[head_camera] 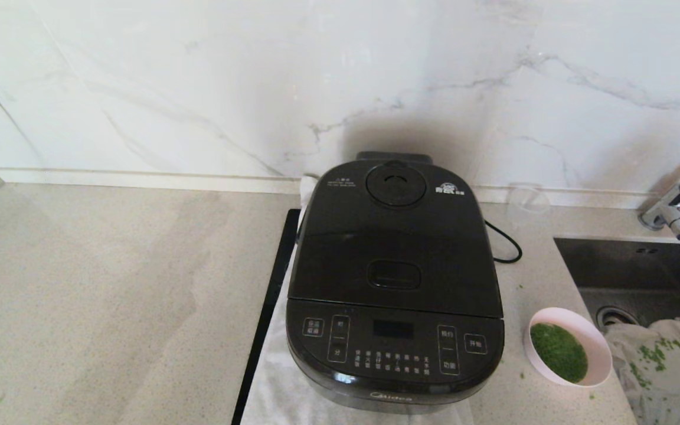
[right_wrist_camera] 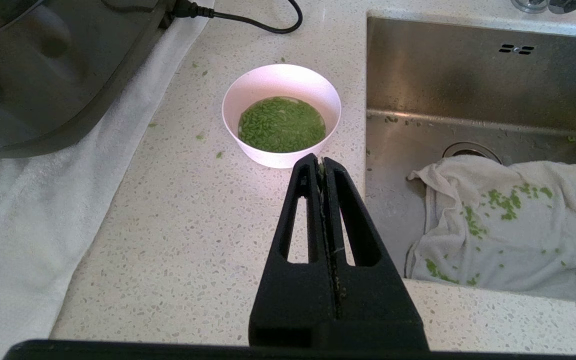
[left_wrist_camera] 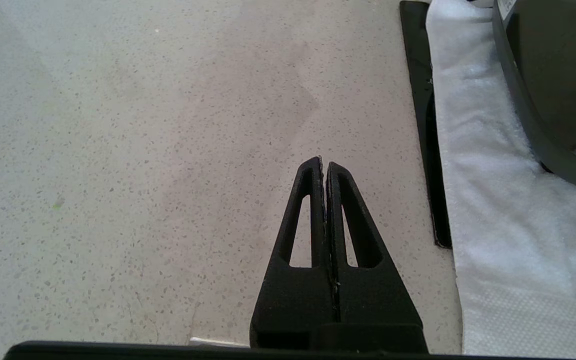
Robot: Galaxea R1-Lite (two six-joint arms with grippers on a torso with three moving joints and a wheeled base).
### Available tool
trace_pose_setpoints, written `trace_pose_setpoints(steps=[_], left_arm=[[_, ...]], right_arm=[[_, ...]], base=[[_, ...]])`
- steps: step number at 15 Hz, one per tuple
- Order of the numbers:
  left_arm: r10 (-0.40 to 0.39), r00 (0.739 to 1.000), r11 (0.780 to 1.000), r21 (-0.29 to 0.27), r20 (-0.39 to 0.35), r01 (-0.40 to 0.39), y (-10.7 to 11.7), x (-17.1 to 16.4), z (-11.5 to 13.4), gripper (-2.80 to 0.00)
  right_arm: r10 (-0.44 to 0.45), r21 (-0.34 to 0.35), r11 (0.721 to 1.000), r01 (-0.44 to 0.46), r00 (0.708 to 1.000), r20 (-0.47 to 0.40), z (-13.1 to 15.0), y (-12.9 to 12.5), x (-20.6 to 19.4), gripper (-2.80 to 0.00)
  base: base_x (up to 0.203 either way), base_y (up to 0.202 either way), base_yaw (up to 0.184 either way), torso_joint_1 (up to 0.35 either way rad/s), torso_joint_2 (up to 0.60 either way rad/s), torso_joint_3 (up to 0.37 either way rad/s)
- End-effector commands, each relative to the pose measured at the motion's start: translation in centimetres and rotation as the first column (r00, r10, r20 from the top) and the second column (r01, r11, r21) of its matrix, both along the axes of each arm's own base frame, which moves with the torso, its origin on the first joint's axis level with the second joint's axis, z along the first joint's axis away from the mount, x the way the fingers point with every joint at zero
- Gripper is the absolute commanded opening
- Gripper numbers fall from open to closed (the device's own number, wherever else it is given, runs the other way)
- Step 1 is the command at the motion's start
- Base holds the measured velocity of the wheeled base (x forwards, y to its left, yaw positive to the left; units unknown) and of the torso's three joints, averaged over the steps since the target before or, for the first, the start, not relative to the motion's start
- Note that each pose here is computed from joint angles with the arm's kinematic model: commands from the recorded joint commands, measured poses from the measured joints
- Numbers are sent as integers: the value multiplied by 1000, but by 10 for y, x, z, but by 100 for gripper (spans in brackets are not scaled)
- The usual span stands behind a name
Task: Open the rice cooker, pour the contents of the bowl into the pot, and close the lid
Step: Open the rice cooker
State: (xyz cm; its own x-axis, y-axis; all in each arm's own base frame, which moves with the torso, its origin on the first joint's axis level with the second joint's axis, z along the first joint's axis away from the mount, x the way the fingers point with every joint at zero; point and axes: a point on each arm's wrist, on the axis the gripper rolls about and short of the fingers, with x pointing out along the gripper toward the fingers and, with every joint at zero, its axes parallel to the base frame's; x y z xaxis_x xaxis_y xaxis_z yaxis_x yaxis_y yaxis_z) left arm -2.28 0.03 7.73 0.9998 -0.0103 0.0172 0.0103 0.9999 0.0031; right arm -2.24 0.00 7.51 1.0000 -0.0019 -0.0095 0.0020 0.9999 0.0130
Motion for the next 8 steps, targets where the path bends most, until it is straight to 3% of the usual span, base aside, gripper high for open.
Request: trace_pose_setpoints(steps=[1, 5, 8], left_arm=[[1, 1000, 1000, 1, -6, -1, 0, 1, -3, -280], [6, 1000, 1000, 0, -8, -6, 0, 1, -3, -280], [8, 1000, 999, 40, 7, -9, 0, -2, 6, -280]], right_arm=[[-1, 1, 1000, 1, 1000, 2, 0, 0, 0, -280], [0, 1, 1000, 0, 1000, 2, 0, 0, 0, -280], [0, 1, 1000, 0, 1000, 2, 0, 0, 0, -280]], base=[[0, 0, 0, 0, 0, 0], [0, 0, 0, 0, 0, 0], [0, 0, 0, 0, 0, 0]])
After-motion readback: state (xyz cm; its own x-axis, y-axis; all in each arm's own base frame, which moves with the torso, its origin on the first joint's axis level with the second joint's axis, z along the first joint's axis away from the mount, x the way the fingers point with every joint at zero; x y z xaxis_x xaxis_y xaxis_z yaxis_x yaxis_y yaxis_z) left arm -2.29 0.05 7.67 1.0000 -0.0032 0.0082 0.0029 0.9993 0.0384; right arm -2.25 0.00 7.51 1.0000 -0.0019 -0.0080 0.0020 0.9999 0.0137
